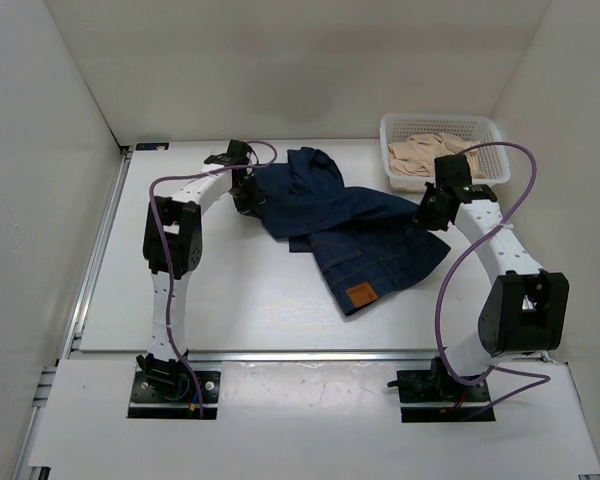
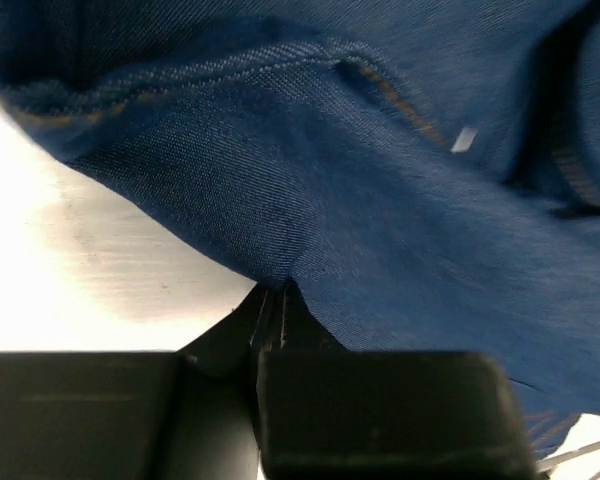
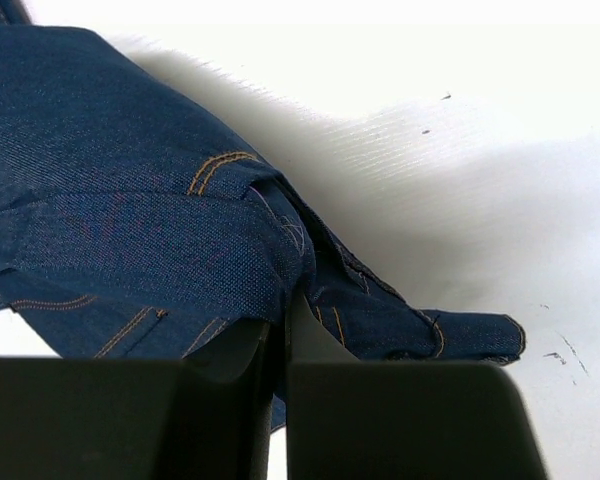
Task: Fold and stack the trousers
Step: Flatten the trousers out
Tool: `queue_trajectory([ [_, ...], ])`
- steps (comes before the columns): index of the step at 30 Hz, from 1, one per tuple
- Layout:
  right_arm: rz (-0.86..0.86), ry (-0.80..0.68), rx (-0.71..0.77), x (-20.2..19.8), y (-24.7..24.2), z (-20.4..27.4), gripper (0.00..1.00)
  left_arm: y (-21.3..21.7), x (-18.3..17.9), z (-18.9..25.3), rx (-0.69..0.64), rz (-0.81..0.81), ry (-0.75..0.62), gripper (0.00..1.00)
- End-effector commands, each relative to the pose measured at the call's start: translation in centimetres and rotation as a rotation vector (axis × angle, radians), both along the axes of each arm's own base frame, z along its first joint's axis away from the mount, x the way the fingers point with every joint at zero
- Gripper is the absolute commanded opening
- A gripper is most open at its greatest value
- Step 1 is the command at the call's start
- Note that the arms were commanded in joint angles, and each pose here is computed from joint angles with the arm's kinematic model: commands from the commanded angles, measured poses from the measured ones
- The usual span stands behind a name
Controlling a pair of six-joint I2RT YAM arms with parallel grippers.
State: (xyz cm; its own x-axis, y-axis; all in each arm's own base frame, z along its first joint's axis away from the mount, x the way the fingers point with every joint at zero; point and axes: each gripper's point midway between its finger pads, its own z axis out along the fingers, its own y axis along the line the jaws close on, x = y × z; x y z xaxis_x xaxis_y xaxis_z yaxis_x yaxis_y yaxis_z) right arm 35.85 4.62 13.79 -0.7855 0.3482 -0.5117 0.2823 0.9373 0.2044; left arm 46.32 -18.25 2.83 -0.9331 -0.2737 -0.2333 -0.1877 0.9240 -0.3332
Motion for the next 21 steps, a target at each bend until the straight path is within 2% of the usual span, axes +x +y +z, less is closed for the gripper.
queue_trajectory([
  [1,-0.003,-0.031,-0.018,-0.6,-0.6,1.5,0.00,-0.8,3.2,5.5,-0.031,0.000,-0.161,0.10],
  [6,-0.001,-0.106,-0.038,0.9,-0.9,4.7,0.00,3.2,5.7,15.2,-0.026,0.076,-0.358,0.10],
  [8,-0.018,-0.186,-0.049,2.8,-1.1,8.1,0.00,5.8,6.3,21.7,-0.030,0.120,-0.480,0.10],
  [9,-0.002,-0.178,-0.063,3.2,-1.2,8.8,0.00,6.6,6.2,24.0,-0.035,0.134,-0.520,0.10],
  [10,-0.014,-0.272,-0.063,4.6,-1.3,13.1,0.00,8.0,6.0,27.8,-0.036,0.151,-0.589,0.10],
  [12,-0.006,-0.321,-0.084,5.1,-1.5,16.5,0.00,9.5,4.7,33.0,-0.017,0.161,-0.692,0.10],
  [14,-0.009,-0.465,-0.115,5.2,-1.8,22.4,0.00,11.4,2.6,38.2,0.003,0.175,-0.799,0.10],
  [18,-0.005,-0.623,-0.167,2.3,-2.3,28.4,0.00,13.1,-0.7,41.3,0.016,0.155,-0.863,0.10],
  [19,0.000,-0.643,-0.174,1.7,-2.4,28.8,0.00,13.1,-1.2,41.0,0.017,0.155,-0.852,0.10],
  [20,-0.001,-0.646,-0.174,0.0,-2.6,28.3,0.00,13.2,-1.5,38.7,0.033,0.142,-0.792,0.10],
  [21,-0.007,-0.641,-0.180,-0.8,-2.9,27.6,0.00,13.4,-2.9,38.9,0.047,0.141,-0.795,0.10],
])
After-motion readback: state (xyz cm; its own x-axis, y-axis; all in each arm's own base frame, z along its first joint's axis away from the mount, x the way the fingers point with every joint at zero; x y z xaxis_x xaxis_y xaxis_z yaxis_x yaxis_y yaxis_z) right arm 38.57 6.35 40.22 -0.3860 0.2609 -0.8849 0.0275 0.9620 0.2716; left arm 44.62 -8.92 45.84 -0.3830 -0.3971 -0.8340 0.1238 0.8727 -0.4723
